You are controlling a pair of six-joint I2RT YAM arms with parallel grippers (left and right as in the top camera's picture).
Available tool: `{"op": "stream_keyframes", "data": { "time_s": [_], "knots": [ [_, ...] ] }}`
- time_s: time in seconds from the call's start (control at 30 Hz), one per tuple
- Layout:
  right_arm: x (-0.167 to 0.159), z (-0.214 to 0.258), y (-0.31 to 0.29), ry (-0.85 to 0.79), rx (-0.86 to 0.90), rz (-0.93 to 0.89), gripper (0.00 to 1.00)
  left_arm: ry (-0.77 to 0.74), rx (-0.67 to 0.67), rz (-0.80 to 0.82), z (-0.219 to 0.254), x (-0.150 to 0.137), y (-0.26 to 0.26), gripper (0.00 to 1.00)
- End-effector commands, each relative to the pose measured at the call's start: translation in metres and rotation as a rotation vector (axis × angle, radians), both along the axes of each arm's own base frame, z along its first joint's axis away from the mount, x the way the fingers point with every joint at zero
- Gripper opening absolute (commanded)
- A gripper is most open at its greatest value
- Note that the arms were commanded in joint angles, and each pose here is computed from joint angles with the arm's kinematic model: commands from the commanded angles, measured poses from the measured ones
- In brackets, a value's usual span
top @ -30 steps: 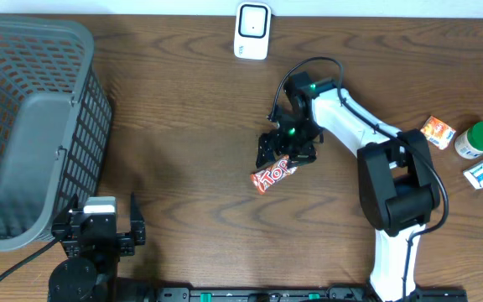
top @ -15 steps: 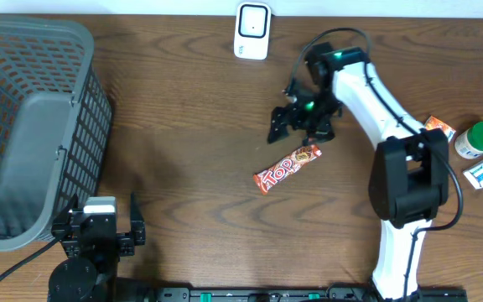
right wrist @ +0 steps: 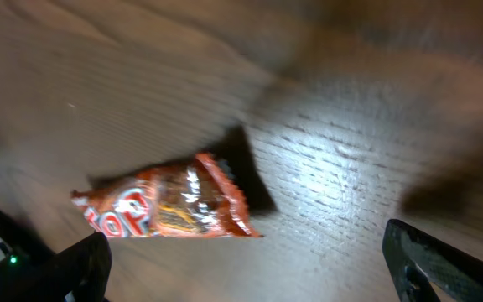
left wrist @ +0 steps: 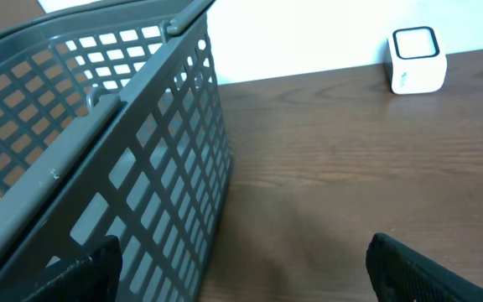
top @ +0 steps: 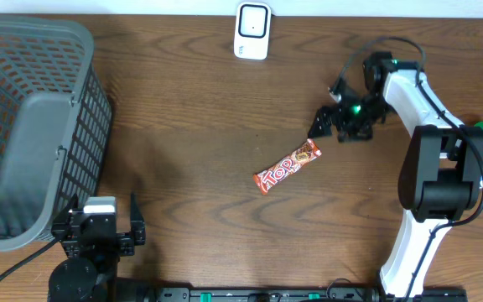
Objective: Scan the item barcode
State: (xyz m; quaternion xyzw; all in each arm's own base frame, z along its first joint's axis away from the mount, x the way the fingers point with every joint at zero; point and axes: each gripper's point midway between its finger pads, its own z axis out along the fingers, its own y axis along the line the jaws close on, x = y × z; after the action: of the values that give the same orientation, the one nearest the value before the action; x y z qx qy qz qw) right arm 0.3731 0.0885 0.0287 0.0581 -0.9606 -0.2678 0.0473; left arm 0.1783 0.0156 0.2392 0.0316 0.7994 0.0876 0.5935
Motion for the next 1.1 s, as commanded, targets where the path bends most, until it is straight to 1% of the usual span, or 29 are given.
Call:
{"op": "stream_keyframes", "data": {
  "time_s": [0.0,0.2,0.5,0.57,0.6,0.63,0.7,0.83,0.87,0.97,1.07],
  "knots": [
    [-0.025,-0.02,0.012,0.061,0.091,0.009,0.99,-0.007,-0.011,0.0,0.001,0.0,0.0,0.92],
    [-0.05,-0.045,0.026,0.084,0.192,-0.015,0.99,-0.007,-0.011,0.0,0.001,0.0,0.0,0.92],
    [-0.063,-0.062,0.025,0.09,0.183,-0.027,0.99,-0.006,-0.011,0.0,0.001,0.0,0.0,0.92],
    [-0.063,-0.068,0.02,0.098,0.142,-0.046,0.97,-0.007,-0.011,0.0,0.001,0.0,0.0,0.92],
    [-0.063,-0.071,0.017,0.103,0.117,-0.056,0.91,-0.006,-0.011,0.0,0.001,0.0,0.0,0.92],
    [-0.063,-0.074,0.014,0.107,0.093,-0.066,0.79,-0.006,-0.011,0.0,0.001,0.0,0.0,0.92],
    [-0.061,-0.077,0.01,0.105,0.061,-0.071,0.5,-0.007,-0.011,0.0,0.001,0.0,0.0,0.92],
    [-0.054,-0.079,0.009,0.072,0.054,-0.073,0.06,-0.006,-0.011,0.0,0.001,0.0,0.0,0.92],
    [-0.052,-0.08,0.009,0.063,0.055,-0.072,0.01,-0.006,-0.011,0.0,0.001,0.0,0.0,0.92],
    [-0.047,-0.08,0.012,0.038,0.059,-0.064,0.01,-0.003,-0.011,0.0,0.0,0.0,0.0,0.92],
    [-0.044,-0.076,0.02,0.022,0.105,-0.063,0.01,0.002,-0.01,0.0,-0.001,-0.001,0.0,0.92]
  ]
}}
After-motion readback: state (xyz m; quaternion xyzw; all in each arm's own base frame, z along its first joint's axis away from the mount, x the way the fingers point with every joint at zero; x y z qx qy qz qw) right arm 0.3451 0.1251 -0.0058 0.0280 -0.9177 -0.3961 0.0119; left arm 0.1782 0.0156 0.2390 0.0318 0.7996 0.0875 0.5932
